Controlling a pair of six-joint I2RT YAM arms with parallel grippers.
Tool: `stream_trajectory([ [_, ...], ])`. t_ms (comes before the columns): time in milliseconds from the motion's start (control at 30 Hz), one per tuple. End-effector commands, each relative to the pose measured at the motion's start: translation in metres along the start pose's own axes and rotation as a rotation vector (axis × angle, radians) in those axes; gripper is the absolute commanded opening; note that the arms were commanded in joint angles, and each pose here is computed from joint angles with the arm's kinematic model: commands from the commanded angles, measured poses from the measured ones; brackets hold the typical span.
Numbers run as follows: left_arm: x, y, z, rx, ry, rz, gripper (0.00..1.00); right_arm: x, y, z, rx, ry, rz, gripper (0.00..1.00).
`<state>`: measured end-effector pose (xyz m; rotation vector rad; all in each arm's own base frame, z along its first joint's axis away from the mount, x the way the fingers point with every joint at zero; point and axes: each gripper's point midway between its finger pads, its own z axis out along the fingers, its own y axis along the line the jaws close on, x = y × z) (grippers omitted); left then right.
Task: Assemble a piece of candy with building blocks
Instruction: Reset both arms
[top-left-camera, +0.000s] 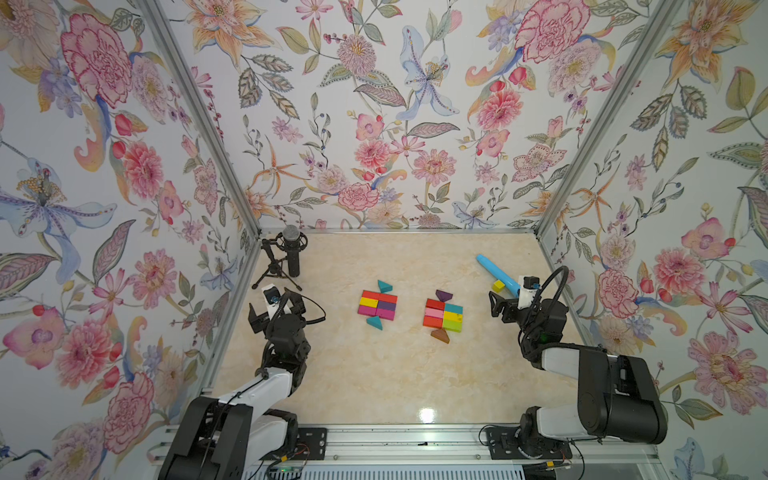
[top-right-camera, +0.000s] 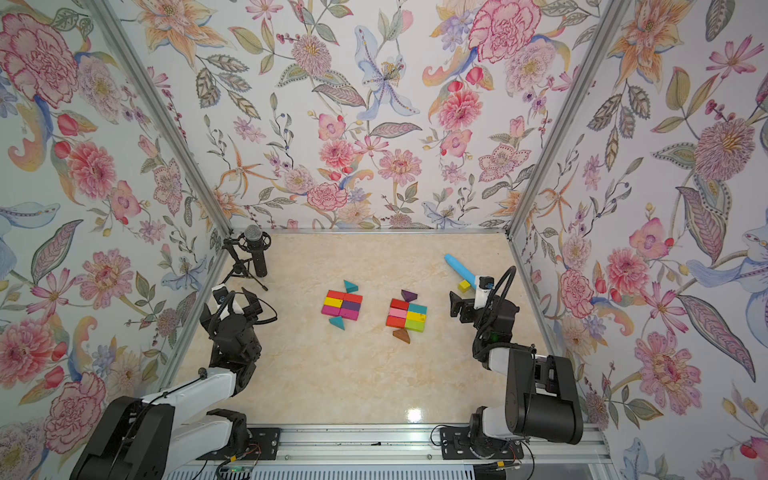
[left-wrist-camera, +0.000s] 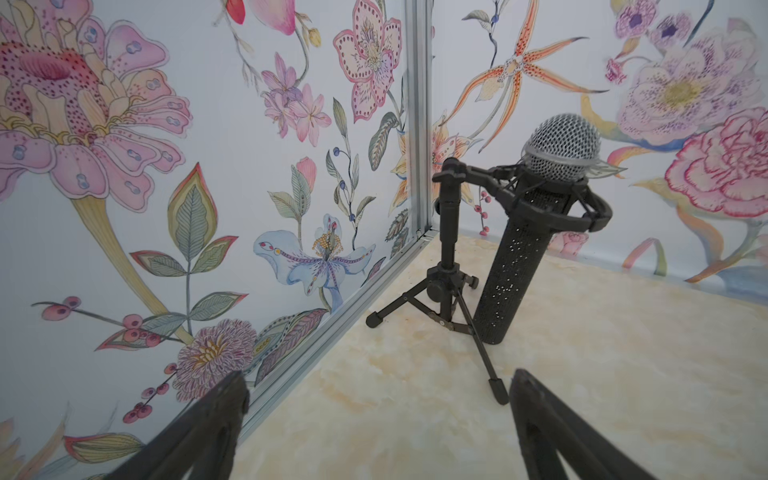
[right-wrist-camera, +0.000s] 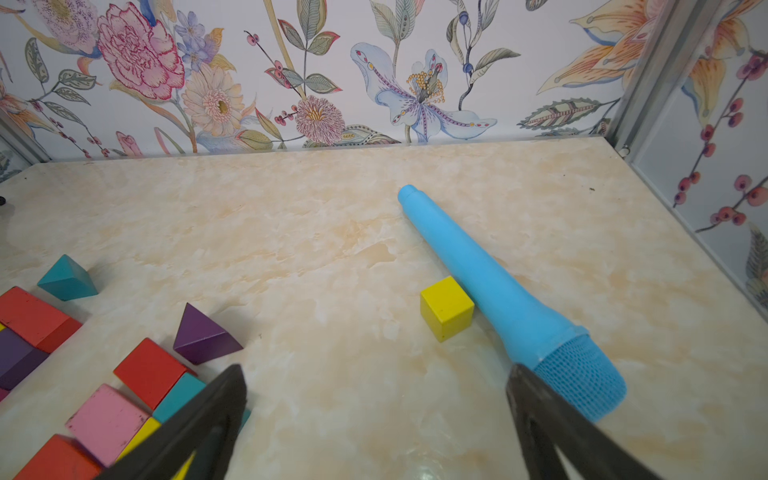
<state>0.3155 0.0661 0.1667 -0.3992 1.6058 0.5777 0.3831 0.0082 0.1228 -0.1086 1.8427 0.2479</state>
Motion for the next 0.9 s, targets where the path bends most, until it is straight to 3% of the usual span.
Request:
stream_trajectory([
  [0, -0.001, 0.003, -0.004, 0.006, -0.091, 0.094, 0.99, -0.001, -0.005, -0.006, 0.049, -0.073, -0.004, 1.0],
  [67, -0.003, -0.011, 0.005, 0.082, -0.098, 0.057, 0.99, -0.002, -0.002, -0.016, 0.054, -0.137, -0.025, 1.0],
  [200, 0.006, -0.03, 0.007, 0.194, -0.132, 0.052, 0.99, 0.012, 0.002, -0.011, 0.099, -0.124, -0.074, 1.0],
  [267, 0.013, -0.034, 0.011, 0.191, -0.126, 0.071, 0.99, 0.011, 0.003, -0.006, 0.095, -0.106, -0.081, 1.0],
  [300, 0.024, -0.039, 0.016, 0.213, -0.057, 0.087, 0.99, 0.015, -0.001, -0.003, 0.128, -0.065, -0.075, 1.0],
  [500, 0.01, -0.036, 0.022, 0.217, -0.099, 0.042, 0.99, 0.014, -0.006, 0.006, 0.225, -0.041, -0.107, 1.0],
  [867, 0.01, -0.037, 0.024, 0.213, -0.094, 0.045, 0.99, 0.015, -0.007, 0.007, 0.222, -0.033, -0.101, 1.0],
])
